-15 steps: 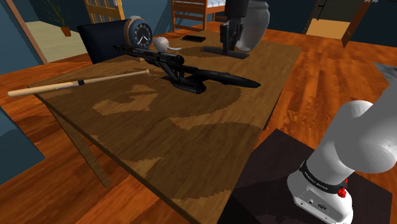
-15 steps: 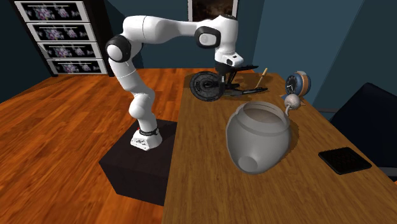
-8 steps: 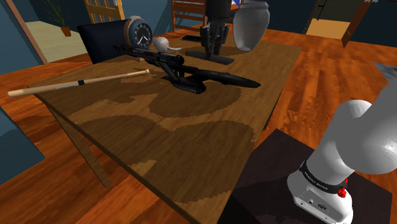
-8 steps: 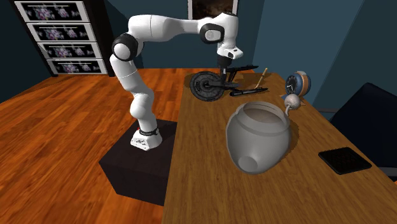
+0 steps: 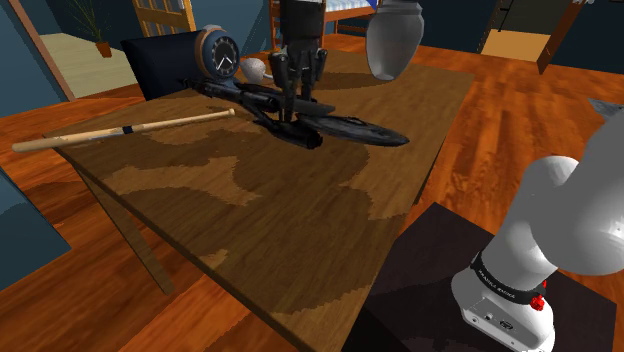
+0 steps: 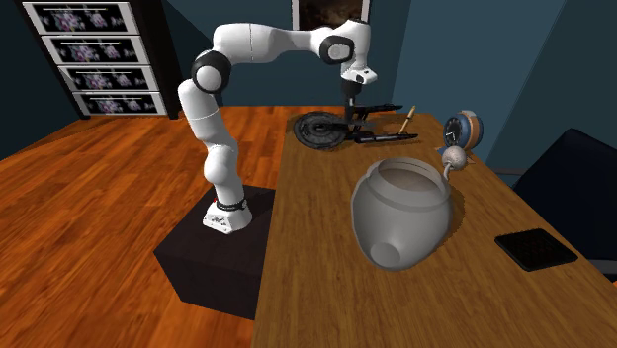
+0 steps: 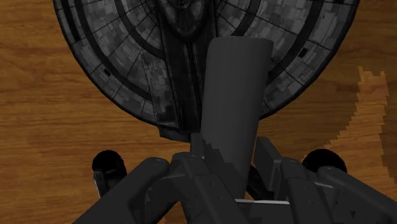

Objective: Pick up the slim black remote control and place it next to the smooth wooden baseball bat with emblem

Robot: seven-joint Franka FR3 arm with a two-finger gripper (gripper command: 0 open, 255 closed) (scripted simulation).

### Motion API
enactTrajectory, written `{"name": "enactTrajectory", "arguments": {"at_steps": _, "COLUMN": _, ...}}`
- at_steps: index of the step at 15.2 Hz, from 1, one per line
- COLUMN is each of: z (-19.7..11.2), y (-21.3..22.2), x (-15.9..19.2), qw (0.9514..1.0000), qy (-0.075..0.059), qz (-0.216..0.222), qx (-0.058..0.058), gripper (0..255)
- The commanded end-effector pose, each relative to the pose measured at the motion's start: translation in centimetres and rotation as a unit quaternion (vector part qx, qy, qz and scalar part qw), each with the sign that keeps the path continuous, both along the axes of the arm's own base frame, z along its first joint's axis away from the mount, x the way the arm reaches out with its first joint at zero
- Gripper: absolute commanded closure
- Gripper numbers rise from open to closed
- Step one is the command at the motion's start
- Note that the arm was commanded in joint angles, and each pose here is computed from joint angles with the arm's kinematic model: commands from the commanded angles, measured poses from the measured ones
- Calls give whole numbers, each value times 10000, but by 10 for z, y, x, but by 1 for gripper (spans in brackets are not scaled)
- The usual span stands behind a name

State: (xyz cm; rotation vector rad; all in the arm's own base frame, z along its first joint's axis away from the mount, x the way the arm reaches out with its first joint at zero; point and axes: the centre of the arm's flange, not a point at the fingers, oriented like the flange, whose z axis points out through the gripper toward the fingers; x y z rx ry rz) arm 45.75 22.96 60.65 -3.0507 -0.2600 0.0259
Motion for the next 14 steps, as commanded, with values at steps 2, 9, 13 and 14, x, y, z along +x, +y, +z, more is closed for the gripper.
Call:
{"name": "enactTrajectory", "arguments": {"at_steps": 2, "z": 4, "y": 40, "x": -2, "qw": 10000, "qy": 3, "qz": -8, "qx": 1, "gripper": 255}}
{"name": "enactTrajectory", "arguments": {"at_steps": 9, "z": 4, "y": 132, "x": -5, "qw": 10000, "qy": 3, "qz": -8, "qx": 1, "gripper": 255}}
{"name": "enactTrajectory", "arguments": {"at_steps": 13, "z": 4, "y": 185, "x": -6, "qw": 10000, "qy": 3, "qz": -8, "qx": 1, "gripper": 255}}
{"name": "enactTrajectory", "arguments": {"at_steps": 14, "z": 4, "y": 198, "x": -7, "qw": 10000, "qy": 3, "qz": -8, "qx": 1, "gripper": 255}}
